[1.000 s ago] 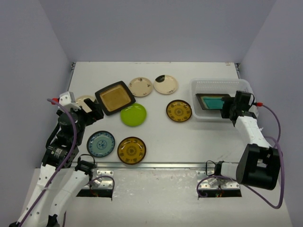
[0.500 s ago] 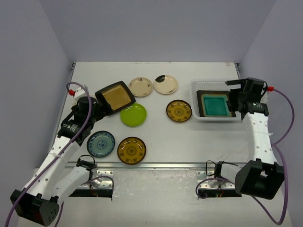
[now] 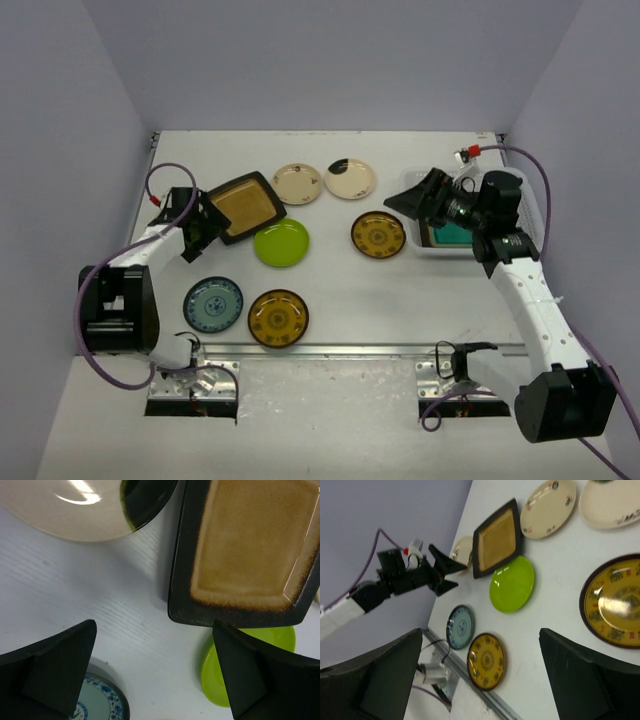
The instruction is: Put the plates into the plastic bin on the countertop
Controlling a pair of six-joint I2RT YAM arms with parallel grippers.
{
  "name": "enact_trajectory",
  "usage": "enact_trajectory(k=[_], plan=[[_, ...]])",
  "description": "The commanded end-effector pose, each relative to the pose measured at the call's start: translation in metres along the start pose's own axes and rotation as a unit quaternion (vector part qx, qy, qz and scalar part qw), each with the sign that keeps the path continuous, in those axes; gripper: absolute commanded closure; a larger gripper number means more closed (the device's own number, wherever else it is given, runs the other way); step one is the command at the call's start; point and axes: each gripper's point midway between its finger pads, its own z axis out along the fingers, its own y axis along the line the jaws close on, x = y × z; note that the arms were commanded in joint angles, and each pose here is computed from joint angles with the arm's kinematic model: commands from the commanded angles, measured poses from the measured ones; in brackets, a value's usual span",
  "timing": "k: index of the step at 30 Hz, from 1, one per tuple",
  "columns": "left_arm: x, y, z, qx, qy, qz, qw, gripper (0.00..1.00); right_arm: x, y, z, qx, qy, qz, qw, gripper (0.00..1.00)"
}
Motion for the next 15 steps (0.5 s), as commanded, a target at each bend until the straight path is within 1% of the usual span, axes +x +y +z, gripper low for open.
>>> enact_trajectory(k=[1,3,5,9,11,13,14,15], plan=[[-0.028,-0.044,0.012,0.069,-0.030,-0.003,0.997,0.00,0.035,0.005,-0.002,-0.082,0.044,-0.051,0.994,0.01],[-0.033,-0.042,0.021,0.050,-0.033,-0.002,0.998,0.00,0.046,-0.002,-0.002,-0.080,0.056,-0.047,0.994,0.01],[-0.033,-0.043,0.028,0.052,-0.033,-0.002,0.998,0.00,0.053,-0.006,-0.004,-0.079,0.060,-0.054,0.994,0.01],[-0.030,-0.041,0.044,0.041,-0.030,-0.005,0.999,0.02,0.055,-0.002,-0.008,-0.086,0.058,-0.062,0.993,0.01],[-0.029,-0.038,0.053,0.033,-0.026,-0.005,0.999,0.08,0.055,0.003,-0.011,-0.094,0.057,-0.064,0.992,0.01],[-0.026,-0.039,0.061,0.035,-0.019,-0.004,0.999,0.10,0.054,0.007,-0.013,-0.102,0.054,-0.067,0.991,0.01],[-0.024,-0.038,0.064,0.036,-0.015,-0.003,0.999,0.13,0.053,0.008,-0.013,-0.103,0.053,-0.068,0.991,0.01],[-0.022,-0.041,0.067,0.042,-0.012,0.001,0.999,0.19,0.052,0.011,-0.015,-0.106,0.049,-0.071,0.991,0.01]])
